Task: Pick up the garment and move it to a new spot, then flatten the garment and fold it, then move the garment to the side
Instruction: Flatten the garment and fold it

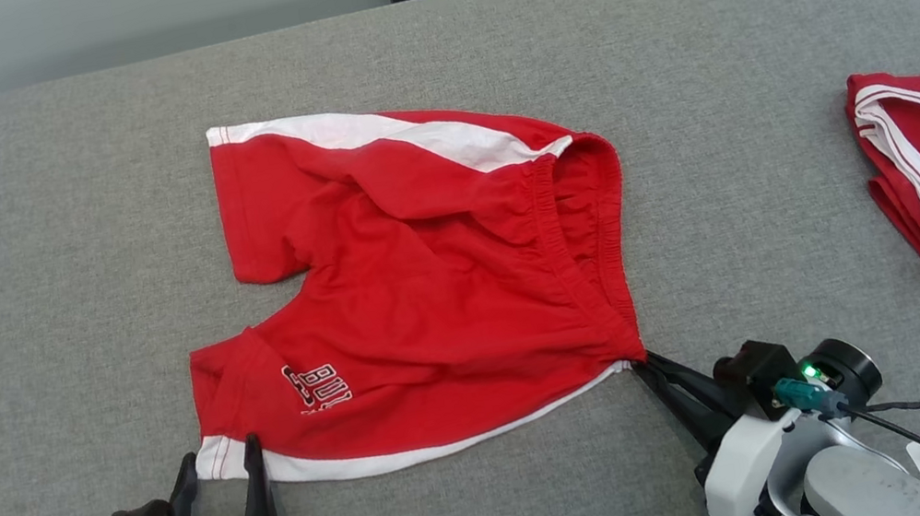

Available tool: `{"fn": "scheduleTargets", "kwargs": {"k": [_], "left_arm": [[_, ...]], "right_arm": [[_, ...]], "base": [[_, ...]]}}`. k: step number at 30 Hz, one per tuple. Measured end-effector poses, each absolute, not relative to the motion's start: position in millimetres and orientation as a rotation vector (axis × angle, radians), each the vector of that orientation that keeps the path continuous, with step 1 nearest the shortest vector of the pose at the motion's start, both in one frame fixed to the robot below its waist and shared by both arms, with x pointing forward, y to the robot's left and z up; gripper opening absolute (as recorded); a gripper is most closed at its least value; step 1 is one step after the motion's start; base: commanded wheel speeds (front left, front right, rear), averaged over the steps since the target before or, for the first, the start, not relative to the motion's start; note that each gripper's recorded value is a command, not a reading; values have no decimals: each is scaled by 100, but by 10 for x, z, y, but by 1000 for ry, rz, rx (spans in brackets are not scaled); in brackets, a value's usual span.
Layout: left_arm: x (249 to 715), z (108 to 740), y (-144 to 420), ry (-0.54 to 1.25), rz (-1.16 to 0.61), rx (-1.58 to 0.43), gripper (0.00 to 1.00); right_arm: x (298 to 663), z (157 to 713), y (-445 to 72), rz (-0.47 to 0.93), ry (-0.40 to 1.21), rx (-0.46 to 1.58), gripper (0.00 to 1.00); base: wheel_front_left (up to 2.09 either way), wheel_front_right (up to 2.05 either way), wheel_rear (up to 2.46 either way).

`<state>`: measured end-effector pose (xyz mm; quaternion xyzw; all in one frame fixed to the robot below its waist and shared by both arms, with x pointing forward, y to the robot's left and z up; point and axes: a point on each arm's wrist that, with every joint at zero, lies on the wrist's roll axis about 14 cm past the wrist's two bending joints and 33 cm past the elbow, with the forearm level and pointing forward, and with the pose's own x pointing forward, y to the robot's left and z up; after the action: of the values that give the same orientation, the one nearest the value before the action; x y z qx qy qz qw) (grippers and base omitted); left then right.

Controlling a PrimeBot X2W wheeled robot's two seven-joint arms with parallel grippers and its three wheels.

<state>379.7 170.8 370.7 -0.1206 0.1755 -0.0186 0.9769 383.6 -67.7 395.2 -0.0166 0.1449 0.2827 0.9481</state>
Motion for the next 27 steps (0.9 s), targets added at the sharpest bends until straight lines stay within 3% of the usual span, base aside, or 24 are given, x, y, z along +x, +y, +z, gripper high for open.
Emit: {"fn": "scheduleTargets", "kwargs": {"k": [9,10,12,14,18,20,22,23,27], "left_arm": [[3855,3749,1705,340,-49,-252,100],[3857,3752,1702,339,-51,-252,94],[3853,3745,1696,342,-53,-253,66],[3828,3702,1695,358,-53,-254,49],[3817,3675,1702,368,-50,-257,47],[3817,3672,1701,369,-51,-257,36],[3818,3674,1694,369,-53,-259,4],[3819,3680,1689,367,-54,-260,0],[3861,3791,1656,332,-72,-258,0]], "right_arm": [[3844,3955,-706,565,294,-32,0],[3845,3955,-708,564,294,-31,0],[3844,3955,-708,564,294,-31,0],[3846,3951,-708,564,295,-30,0],[3847,3945,-706,564,297,-29,0],[3849,3946,-708,563,296,-29,0],[3852,3951,-709,562,295,-28,0],[3853,3955,-709,561,294,-28,0],[3868,3993,-727,551,283,-25,0]], "base": [[0,0,0],[0,0,0],[0,0,0],[0,0,0],[0,0,0],[0,0,0],[0,0,0],[0,0,0],[0,0,0]]}}
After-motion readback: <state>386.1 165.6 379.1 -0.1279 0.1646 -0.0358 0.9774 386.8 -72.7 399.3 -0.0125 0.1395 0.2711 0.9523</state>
